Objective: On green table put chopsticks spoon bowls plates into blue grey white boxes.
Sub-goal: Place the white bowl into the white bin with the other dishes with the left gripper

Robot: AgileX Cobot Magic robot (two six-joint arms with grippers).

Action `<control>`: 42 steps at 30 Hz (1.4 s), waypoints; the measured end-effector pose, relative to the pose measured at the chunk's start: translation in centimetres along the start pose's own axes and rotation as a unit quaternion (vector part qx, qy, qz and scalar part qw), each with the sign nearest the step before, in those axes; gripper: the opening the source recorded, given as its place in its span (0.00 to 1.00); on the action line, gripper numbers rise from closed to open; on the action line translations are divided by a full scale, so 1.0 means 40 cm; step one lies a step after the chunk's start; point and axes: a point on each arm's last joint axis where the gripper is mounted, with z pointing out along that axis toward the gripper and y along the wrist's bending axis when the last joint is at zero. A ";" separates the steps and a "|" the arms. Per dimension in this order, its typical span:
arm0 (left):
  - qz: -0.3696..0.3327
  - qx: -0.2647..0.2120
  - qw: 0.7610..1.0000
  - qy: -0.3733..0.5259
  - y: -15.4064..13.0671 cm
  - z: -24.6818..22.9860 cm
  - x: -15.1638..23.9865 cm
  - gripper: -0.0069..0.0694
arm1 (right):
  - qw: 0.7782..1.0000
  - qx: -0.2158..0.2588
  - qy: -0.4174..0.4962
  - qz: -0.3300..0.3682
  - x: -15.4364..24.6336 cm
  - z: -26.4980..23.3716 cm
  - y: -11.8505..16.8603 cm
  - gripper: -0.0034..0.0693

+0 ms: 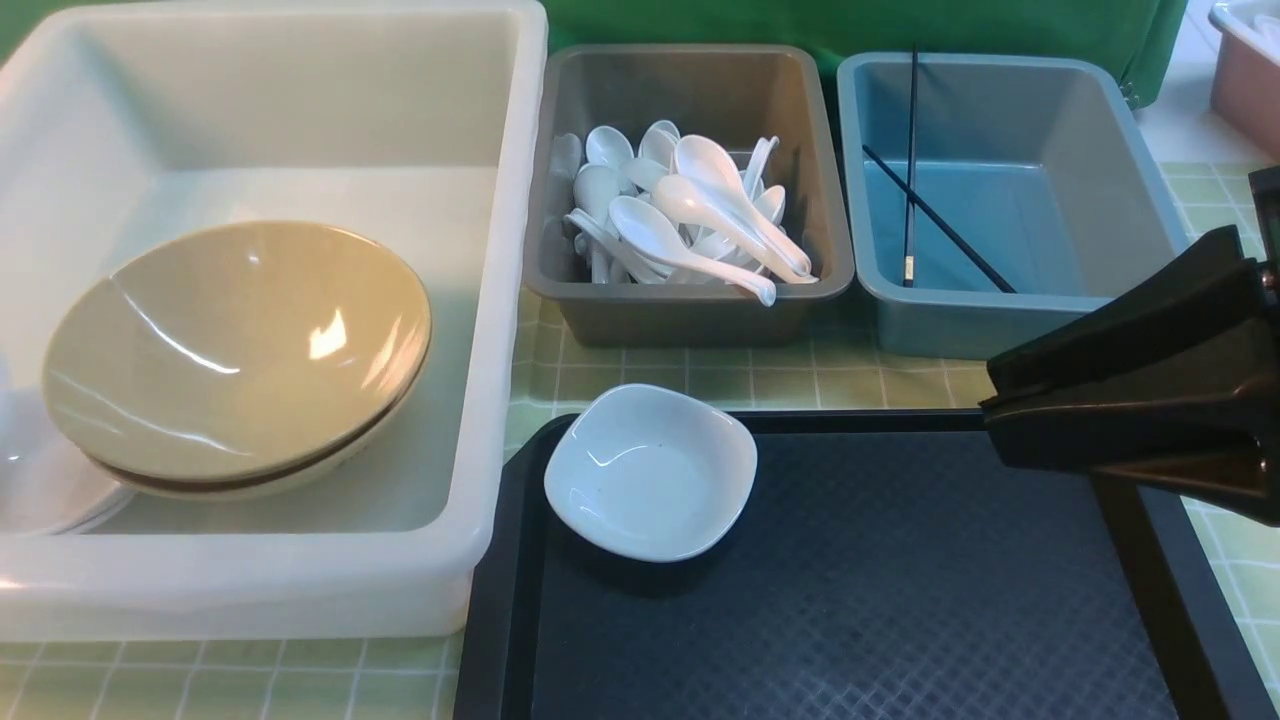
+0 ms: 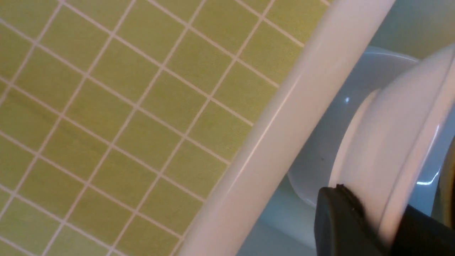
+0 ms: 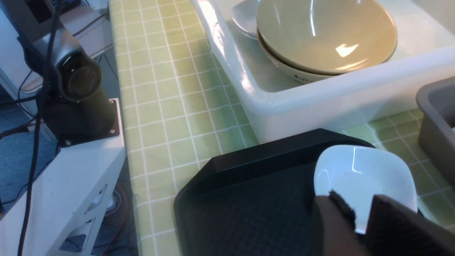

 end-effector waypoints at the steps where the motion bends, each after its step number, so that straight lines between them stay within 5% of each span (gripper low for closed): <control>1: 0.000 0.012 1.000 0.006 -0.004 0.016 -0.005 0.11 | 1.000 0.000 0.000 -0.002 0.000 0.000 0.000 0.28; 17: 0.090 0.108 0.990 0.028 -0.114 0.113 -0.036 0.11 | 1.000 0.008 -0.004 -0.017 -0.002 0.000 -0.004 0.30; 42: 0.042 0.013 0.997 0.065 -0.074 0.144 -0.032 0.11 | 1.000 0.003 -0.001 -0.017 0.000 0.000 -0.001 0.32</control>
